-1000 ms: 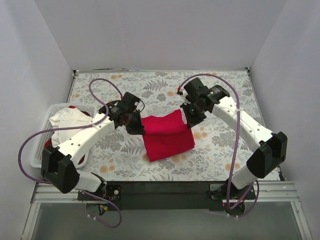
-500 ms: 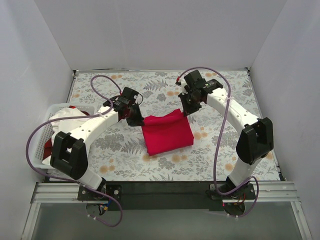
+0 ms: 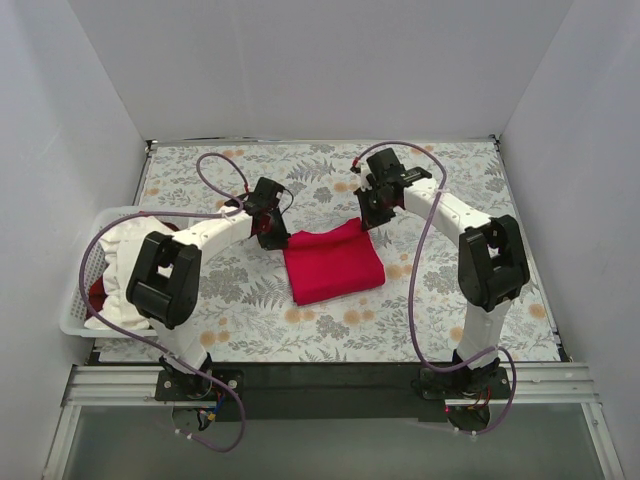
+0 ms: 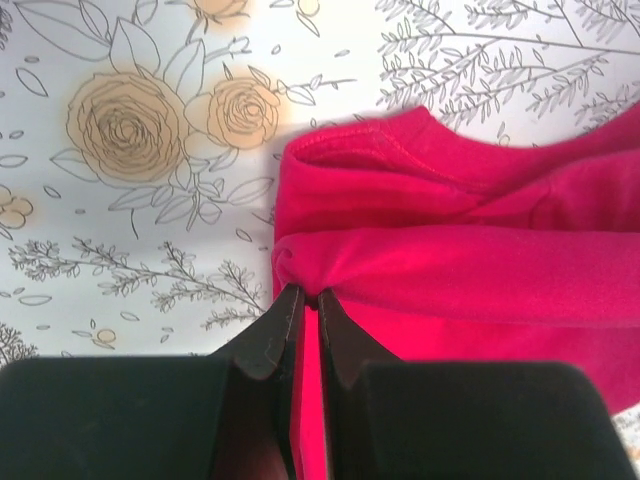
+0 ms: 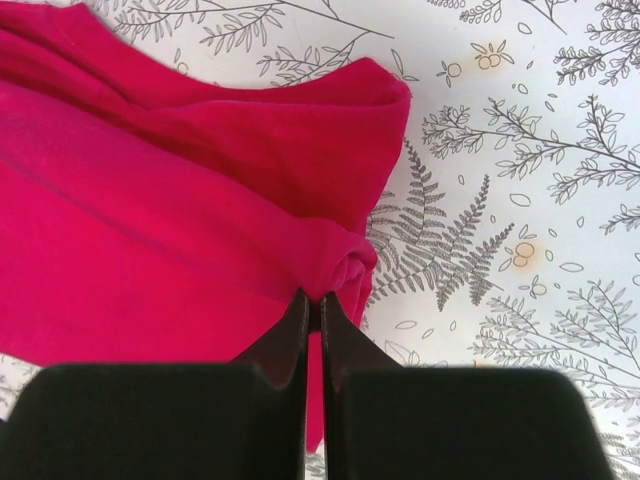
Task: Fold and stack the t-shirts
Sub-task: Fold the tshirt
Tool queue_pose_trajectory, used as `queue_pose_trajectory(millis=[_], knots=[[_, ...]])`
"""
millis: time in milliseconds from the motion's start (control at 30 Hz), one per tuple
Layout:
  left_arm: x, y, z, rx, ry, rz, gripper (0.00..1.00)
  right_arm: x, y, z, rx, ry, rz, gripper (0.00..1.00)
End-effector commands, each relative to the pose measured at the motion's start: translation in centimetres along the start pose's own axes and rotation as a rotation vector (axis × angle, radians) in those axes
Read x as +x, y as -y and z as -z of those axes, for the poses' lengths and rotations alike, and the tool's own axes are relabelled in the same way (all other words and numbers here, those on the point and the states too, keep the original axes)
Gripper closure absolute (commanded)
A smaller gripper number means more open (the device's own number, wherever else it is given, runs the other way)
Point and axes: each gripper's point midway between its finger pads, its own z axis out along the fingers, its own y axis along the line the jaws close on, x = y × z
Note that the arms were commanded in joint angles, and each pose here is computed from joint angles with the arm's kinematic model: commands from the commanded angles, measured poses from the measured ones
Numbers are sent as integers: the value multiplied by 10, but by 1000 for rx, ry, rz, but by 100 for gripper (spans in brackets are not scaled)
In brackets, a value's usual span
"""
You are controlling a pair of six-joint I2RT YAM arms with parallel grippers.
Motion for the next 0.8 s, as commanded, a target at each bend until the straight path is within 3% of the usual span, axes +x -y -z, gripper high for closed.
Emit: queue_pose_trajectory(millis=[0,133,233,400,467,667,767], knots=[[-29,-2,2,-28,108,-1,100,-13,12,-11,5,71,-29,99],[-31,-4,0,-38,119,-13,99,-7,15,-18,0,60,-58,98],[-33,-2,5,-32,125,-17,83,-10,14,-11,2,83,-75,83],[-44,9,39,44,195,-14,52,-27,19,26,72,206,-108,76],[-46,13,49,78,219,-23,43,-27,22,38,81,240,-134,70],[-34,28,83,264,265,-49,39,-17,20,50,31,330,-172,61],[-19,42,83,389,237,-81,42,-33,-15,61,-241,435,-132,58]])
